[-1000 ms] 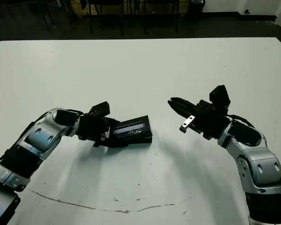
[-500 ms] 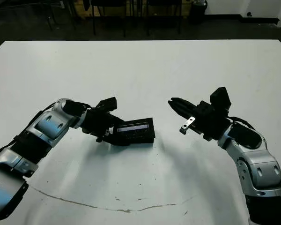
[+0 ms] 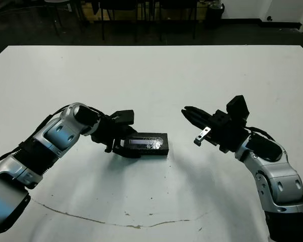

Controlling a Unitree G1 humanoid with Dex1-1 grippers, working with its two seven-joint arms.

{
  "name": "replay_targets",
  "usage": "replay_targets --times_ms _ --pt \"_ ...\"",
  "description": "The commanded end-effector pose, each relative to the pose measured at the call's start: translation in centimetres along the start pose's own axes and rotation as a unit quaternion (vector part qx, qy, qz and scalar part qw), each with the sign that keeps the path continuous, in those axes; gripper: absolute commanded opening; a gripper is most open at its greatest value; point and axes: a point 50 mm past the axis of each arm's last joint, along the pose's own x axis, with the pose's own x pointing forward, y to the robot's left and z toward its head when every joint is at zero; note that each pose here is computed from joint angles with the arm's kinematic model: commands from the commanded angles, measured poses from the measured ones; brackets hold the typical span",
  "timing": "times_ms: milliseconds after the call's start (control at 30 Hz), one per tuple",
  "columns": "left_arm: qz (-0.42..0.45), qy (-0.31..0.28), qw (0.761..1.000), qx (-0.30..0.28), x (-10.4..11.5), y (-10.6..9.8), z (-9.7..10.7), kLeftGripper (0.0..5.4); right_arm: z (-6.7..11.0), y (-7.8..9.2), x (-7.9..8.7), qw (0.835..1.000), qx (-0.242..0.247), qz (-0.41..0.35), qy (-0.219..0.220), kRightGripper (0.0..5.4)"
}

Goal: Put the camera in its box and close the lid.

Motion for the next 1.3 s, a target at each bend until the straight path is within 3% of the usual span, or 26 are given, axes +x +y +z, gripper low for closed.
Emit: replay_targets --times_ms 33,200,400,700,867,1033,1300 --pt "-0.062 0.064 0.996 -0.016 3.4 -3.3 -2.8 3.66 -0.4 -0.1 0.0 1.000 0.007 -0.003 0.013 0.00" --pt "-0.050 0.085 0.994 -0.053 3.4 -3.6 -4.0 4.49 -0.4 -0.2 0.1 1.000 0.005 -0.003 0.011 0.00" --pt "-0.046 0.092 0.994 -0.031 3.1 -3.7 -5.2 5.38 -0.3 -0.2 0.0 1.000 0.002 -0.004 0.009 0.00" --pt "-0.036 0.087 0.993 -0.071 1.5 -3.8 -7.1 5.39 -0.5 -0.2 0.1 1.000 0.007 -0.003 0.011 0.00" --pt "0.002 0.082 0.995 -0.049 -1.1 -4.6 -8.7 5.39 -0.4 -0.2 -0.1 1.000 -0.001 -0.003 0.010 0.00" --pt "0.029 0.058 0.995 -0.078 -4.1 -5.7 -10.0 5.39 -0.3 -0.3 -0.2 1.000 -0.001 0.001 0.006 0.00" --pt "0.068 0.081 0.992 -0.076 -8.3 -7.8 -10.0 5.39 0.0 -0.1 0.2 1.000 -0.002 0.002 0.005 0.00"
